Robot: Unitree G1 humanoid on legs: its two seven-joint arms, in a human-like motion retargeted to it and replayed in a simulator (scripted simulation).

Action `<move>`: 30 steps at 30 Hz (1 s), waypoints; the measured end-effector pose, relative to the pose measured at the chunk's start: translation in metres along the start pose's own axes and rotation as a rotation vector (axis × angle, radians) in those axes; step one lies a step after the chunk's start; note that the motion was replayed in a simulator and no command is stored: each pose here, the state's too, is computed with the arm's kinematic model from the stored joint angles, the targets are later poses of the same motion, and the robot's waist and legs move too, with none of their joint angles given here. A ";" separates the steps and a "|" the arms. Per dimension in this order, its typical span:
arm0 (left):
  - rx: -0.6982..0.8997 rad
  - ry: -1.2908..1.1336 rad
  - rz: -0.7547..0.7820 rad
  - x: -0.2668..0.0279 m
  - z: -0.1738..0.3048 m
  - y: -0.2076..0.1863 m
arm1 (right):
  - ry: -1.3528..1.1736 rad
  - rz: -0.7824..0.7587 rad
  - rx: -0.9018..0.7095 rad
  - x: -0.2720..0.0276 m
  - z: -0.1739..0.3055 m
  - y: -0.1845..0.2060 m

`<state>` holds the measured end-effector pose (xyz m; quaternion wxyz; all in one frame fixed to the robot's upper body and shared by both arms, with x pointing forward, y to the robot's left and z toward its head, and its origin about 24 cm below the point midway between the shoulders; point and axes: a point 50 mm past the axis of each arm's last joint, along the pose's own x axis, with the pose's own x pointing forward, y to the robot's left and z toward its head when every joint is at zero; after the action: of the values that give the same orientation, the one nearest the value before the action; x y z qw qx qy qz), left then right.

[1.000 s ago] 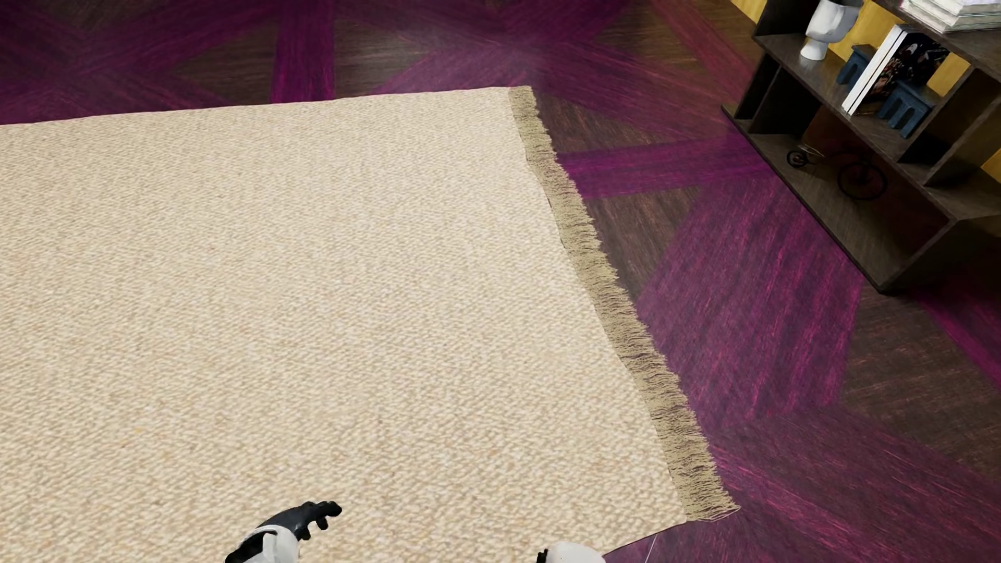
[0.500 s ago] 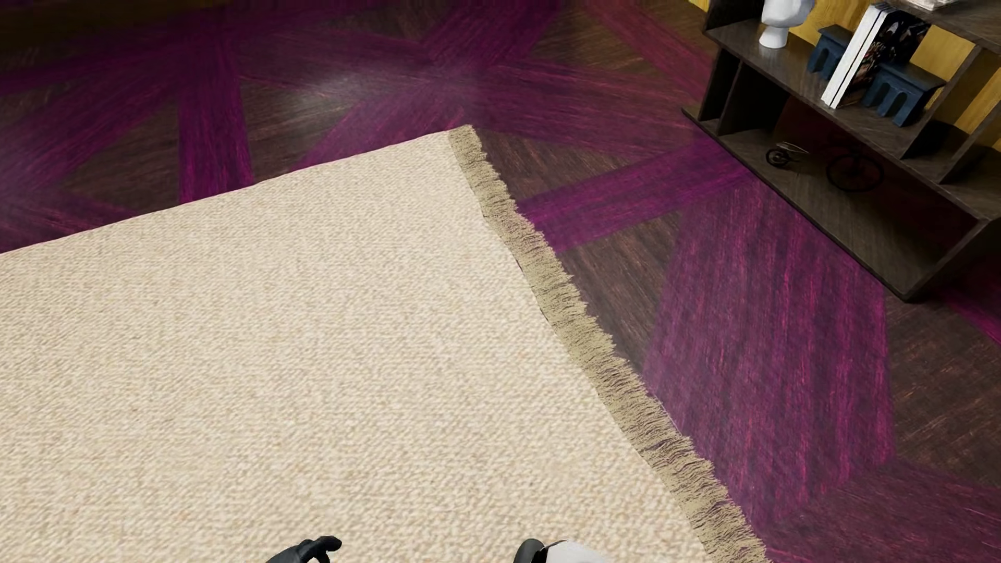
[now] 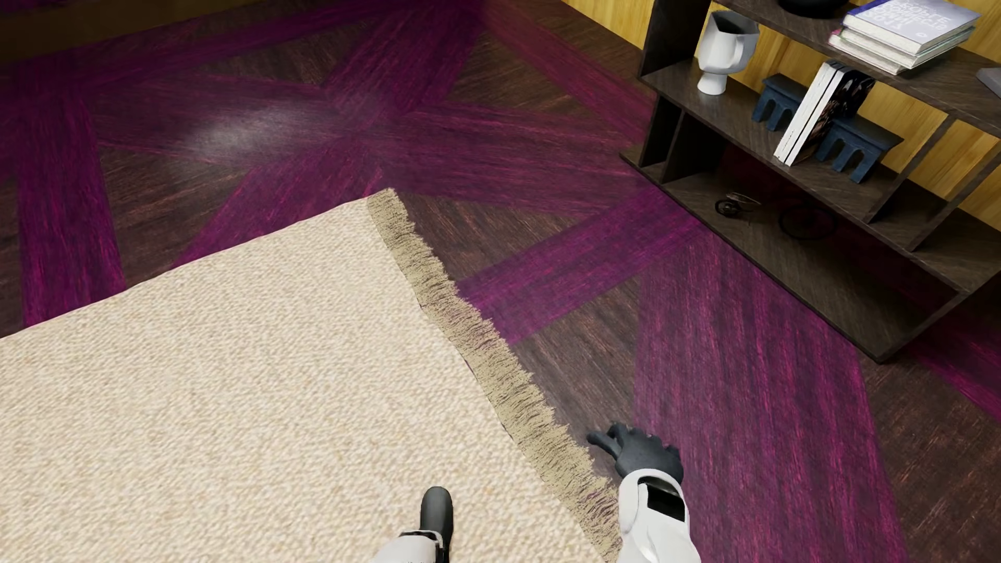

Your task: Approach the dark shelves

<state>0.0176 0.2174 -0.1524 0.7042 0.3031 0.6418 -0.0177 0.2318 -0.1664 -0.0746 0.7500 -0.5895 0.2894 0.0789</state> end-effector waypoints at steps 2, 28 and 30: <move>-0.065 -0.035 0.053 -0.002 0.013 0.003 | 0.101 0.127 -0.053 -0.009 -0.025 0.032; 0.123 -0.220 0.105 0.005 0.083 0.047 | 0.319 0.395 -0.043 -0.066 -0.067 0.120; 0.116 -0.170 0.047 0.004 0.063 0.029 | 0.130 0.267 -0.090 -0.034 -0.029 0.087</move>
<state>0.0862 0.2144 -0.1452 0.7377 0.3558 0.5702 -0.0638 0.1548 -0.1603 -0.1334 0.6855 -0.5825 0.4092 0.1526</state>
